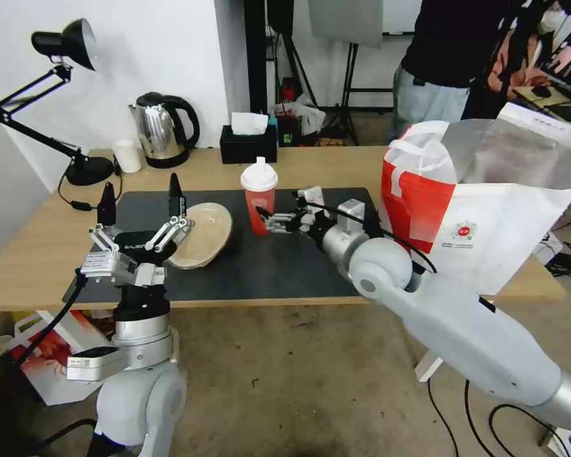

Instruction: Pick up the trash from the table and place it into the takeout bag.

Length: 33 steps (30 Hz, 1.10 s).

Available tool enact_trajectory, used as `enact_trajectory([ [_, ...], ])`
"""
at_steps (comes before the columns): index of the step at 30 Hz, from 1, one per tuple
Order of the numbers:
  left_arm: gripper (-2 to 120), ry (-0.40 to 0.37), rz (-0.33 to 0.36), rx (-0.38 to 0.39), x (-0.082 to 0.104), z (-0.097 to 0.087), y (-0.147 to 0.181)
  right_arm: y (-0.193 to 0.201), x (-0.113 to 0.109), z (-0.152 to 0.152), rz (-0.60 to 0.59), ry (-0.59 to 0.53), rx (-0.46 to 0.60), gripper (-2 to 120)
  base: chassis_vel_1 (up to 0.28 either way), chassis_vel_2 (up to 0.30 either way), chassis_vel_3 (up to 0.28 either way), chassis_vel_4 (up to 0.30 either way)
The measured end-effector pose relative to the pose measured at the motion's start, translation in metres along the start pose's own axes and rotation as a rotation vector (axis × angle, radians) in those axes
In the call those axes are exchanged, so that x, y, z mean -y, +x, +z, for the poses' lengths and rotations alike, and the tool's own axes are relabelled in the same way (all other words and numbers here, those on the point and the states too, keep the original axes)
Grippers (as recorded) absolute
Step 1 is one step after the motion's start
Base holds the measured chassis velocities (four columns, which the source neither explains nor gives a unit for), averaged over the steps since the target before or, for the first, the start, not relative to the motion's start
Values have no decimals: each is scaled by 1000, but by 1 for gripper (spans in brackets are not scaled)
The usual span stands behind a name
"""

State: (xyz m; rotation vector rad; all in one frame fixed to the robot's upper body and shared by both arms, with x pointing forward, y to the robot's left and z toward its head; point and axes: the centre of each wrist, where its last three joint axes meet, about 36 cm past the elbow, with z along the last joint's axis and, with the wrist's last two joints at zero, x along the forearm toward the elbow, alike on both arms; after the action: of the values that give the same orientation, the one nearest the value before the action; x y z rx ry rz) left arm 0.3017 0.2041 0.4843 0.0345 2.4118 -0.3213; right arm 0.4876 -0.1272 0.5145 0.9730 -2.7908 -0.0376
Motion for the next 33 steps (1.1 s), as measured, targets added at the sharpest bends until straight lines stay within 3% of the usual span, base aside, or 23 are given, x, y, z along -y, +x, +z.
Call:
enact_trajectory([
  [21,100,2,-2,8,-1,-2,1,-61,3,1,26,-2,-21,100,0,0,0,0],
  [26,100,3,-2,7,-1,-1,2,-67,4,0,33,-9,-2,92,0,0,0,0],
  [33,100,5,1,8,-1,1,0,-60,3,-2,22,-12,6,73,0,0,0,0],
])
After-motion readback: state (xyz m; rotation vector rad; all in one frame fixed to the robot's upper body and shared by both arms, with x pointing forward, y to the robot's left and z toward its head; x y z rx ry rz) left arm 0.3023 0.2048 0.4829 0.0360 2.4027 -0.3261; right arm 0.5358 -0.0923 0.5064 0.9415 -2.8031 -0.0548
